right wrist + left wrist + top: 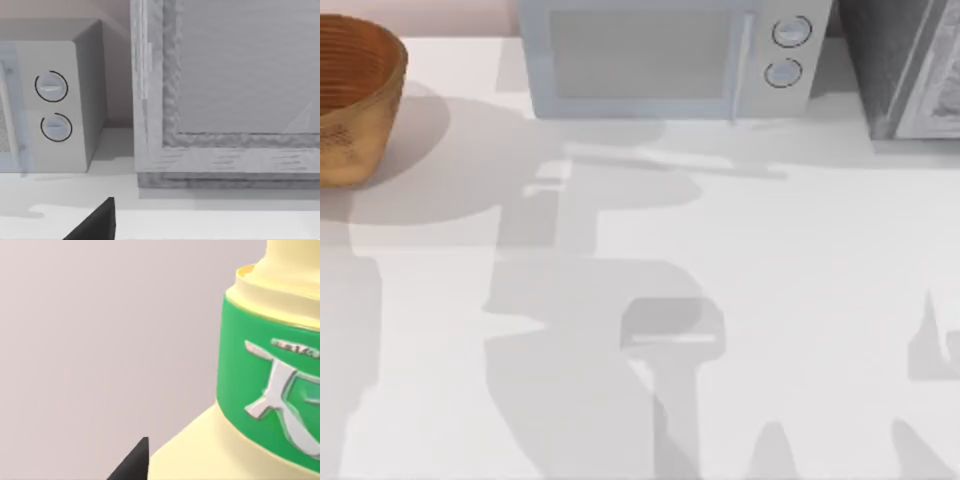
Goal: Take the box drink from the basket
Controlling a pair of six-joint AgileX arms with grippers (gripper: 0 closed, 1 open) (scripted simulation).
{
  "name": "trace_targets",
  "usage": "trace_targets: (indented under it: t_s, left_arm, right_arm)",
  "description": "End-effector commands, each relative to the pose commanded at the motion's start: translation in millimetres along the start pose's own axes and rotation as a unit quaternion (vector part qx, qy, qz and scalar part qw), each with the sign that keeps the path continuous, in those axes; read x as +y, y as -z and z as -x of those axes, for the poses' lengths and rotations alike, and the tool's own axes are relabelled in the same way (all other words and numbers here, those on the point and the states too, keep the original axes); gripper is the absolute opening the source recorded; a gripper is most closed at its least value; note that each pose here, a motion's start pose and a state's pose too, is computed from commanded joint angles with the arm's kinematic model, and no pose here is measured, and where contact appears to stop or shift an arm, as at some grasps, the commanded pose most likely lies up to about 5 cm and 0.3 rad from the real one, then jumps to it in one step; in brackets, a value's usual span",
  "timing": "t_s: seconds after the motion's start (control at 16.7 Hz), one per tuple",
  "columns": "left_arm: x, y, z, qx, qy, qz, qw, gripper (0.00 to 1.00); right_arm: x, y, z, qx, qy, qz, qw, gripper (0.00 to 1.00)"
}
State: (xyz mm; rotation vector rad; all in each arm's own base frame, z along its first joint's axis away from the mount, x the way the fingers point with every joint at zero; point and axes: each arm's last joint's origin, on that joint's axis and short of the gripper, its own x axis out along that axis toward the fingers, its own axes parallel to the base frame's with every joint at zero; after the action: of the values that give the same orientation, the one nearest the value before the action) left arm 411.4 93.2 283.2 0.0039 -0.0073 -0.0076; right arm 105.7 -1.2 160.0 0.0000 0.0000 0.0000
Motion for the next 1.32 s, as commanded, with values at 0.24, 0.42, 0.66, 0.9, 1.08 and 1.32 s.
trace_targets:
  t_s: [0.24,0.42,0.66,0.9,1.08,1.32]
  left_arm:
    - [-12,-8,23,0.011,0.000,0.007,1.000,0.00]
    - [-30,-22,65,0.013,0.001,0.009,1.000,0.00]
    - [-59,-36,150,-0.006,0.002,0.005,1.000,0.00]
    - [-82,-13,239,-0.032,0.002,0.001,0.999,0.00]
    - [-90,28,283,-0.039,0.000,0.001,0.999,0.00]
    - [-96,89,304,-0.017,-0.002,0.002,1.000,0.00]
  right_arm:
    - [0,0,0,0.000,0.000,0.000,1.000,1.00]
    - [0,0,0,0.000,0.000,0.000,1.000,1.00]
    - [0,0,0,0.000,0.000,0.000,1.000,1.00]
    - [0,0,0,0.000,0.000,0.000,1.000,1.00]
    - [0,0,0,0.000,0.000,0.000,1.000,1.00]
    - [0,0,0,0.000,0.000,0.000,1.000,1.00]
